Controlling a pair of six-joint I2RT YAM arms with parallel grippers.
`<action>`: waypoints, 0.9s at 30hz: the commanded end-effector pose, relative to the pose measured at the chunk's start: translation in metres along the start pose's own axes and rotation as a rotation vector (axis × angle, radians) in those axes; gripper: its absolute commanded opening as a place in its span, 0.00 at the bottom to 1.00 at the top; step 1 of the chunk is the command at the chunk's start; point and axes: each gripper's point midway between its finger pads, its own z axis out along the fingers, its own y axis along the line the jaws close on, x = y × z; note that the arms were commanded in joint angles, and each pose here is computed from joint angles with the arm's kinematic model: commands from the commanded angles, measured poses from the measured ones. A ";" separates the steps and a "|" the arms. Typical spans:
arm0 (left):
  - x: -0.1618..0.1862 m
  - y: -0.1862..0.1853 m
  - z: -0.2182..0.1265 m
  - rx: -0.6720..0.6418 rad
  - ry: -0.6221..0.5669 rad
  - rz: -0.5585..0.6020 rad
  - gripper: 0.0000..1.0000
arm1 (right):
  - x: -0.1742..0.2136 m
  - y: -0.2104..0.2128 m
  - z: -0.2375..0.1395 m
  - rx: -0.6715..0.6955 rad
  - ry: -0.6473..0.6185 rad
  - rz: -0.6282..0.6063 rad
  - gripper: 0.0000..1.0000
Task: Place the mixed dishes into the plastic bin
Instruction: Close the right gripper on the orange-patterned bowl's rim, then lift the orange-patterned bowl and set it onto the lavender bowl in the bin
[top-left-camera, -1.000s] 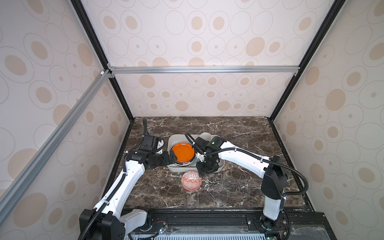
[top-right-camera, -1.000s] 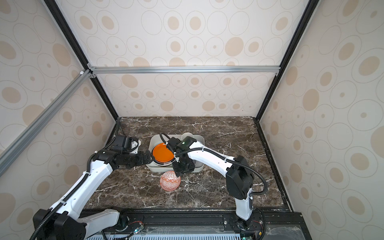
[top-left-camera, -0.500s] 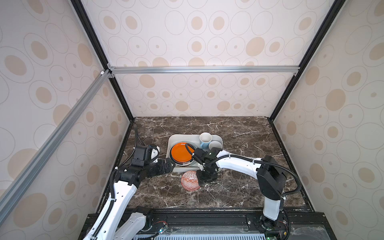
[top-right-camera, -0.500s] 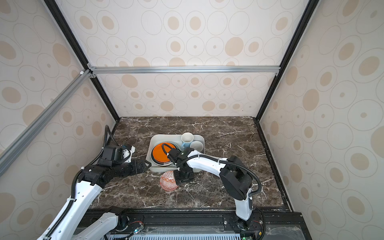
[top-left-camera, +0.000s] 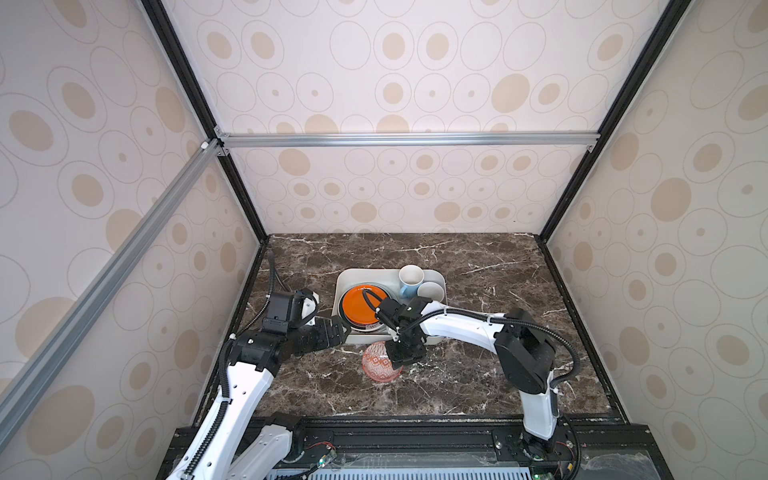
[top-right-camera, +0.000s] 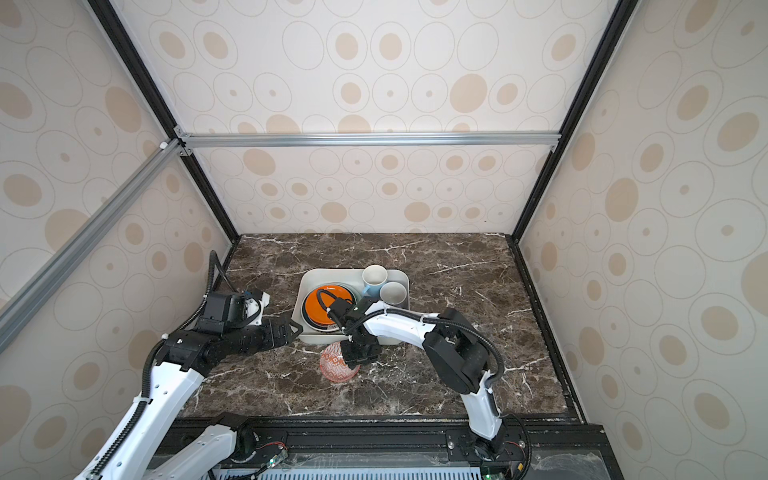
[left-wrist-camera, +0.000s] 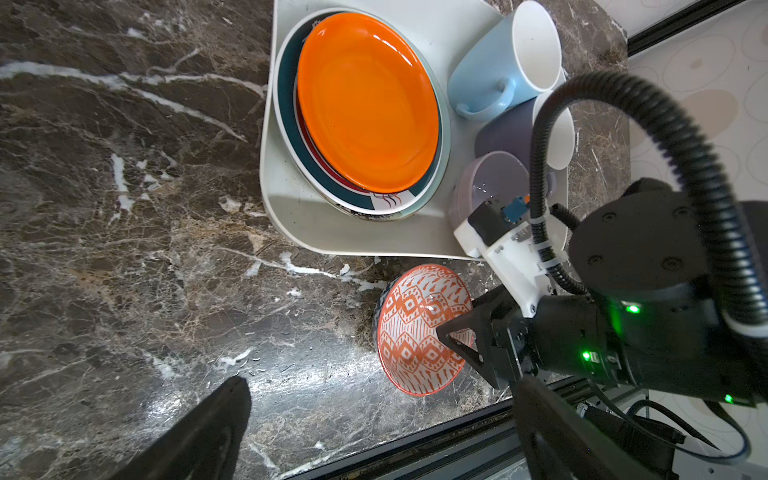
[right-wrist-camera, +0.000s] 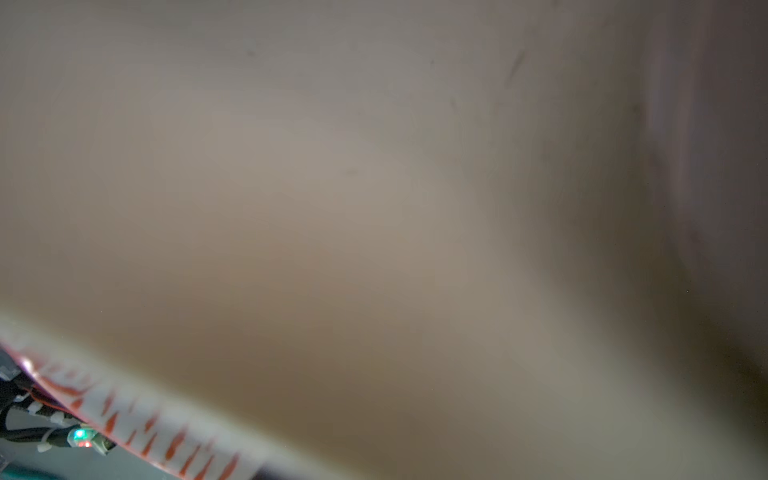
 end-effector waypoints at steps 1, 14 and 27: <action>-0.005 -0.002 -0.005 -0.001 -0.011 -0.018 0.99 | 0.000 -0.003 0.000 0.044 0.015 -0.009 0.31; -0.047 -0.010 0.014 -0.024 -0.030 0.028 0.99 | 0.000 0.002 -0.055 0.043 0.001 -0.080 0.07; -0.120 -0.041 0.033 0.011 -0.088 0.079 0.99 | -0.057 -0.049 -0.144 0.014 -0.129 0.015 0.07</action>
